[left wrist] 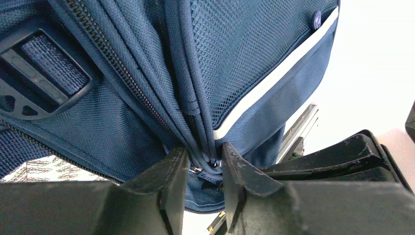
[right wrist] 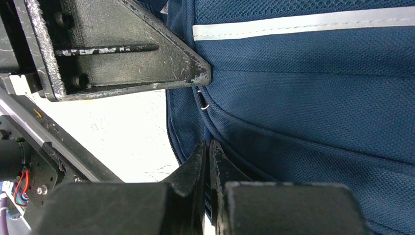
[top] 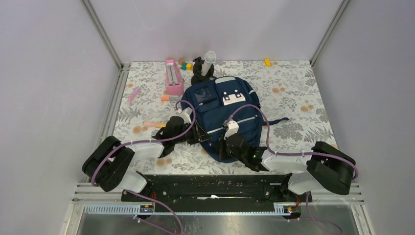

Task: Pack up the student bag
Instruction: Zip the student bag at the center of the board.

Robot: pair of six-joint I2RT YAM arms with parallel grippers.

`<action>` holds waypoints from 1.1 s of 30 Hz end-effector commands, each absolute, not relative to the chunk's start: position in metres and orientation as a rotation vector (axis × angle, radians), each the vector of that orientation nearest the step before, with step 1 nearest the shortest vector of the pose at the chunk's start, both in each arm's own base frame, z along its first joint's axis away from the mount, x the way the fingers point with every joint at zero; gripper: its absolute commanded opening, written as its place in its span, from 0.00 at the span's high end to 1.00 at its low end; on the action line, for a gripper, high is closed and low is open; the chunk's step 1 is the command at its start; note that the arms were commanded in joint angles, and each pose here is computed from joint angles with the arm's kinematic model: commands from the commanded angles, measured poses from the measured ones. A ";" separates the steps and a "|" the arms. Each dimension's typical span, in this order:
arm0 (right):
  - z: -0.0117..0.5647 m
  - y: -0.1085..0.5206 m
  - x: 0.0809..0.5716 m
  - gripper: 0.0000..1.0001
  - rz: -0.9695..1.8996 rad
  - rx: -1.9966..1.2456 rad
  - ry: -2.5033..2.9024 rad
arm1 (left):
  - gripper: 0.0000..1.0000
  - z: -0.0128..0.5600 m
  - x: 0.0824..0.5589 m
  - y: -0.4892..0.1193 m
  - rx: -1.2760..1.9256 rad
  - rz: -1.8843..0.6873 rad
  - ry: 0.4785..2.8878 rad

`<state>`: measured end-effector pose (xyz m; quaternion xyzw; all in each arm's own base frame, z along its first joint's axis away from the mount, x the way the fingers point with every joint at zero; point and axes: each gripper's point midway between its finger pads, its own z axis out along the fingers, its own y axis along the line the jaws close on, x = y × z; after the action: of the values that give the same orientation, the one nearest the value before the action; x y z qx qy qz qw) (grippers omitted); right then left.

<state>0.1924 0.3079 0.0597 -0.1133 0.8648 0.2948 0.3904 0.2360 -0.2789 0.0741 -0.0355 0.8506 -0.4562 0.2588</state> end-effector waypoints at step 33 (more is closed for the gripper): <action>0.069 0.175 0.197 1.00 0.344 0.013 2.050 | 1.00 0.150 0.295 -0.251 -0.201 -1.164 2.034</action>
<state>0.1865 0.2183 0.0735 -0.0206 0.8508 0.2289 0.4726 0.2549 -0.2648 0.0997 -0.0739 0.8410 -0.4557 0.2821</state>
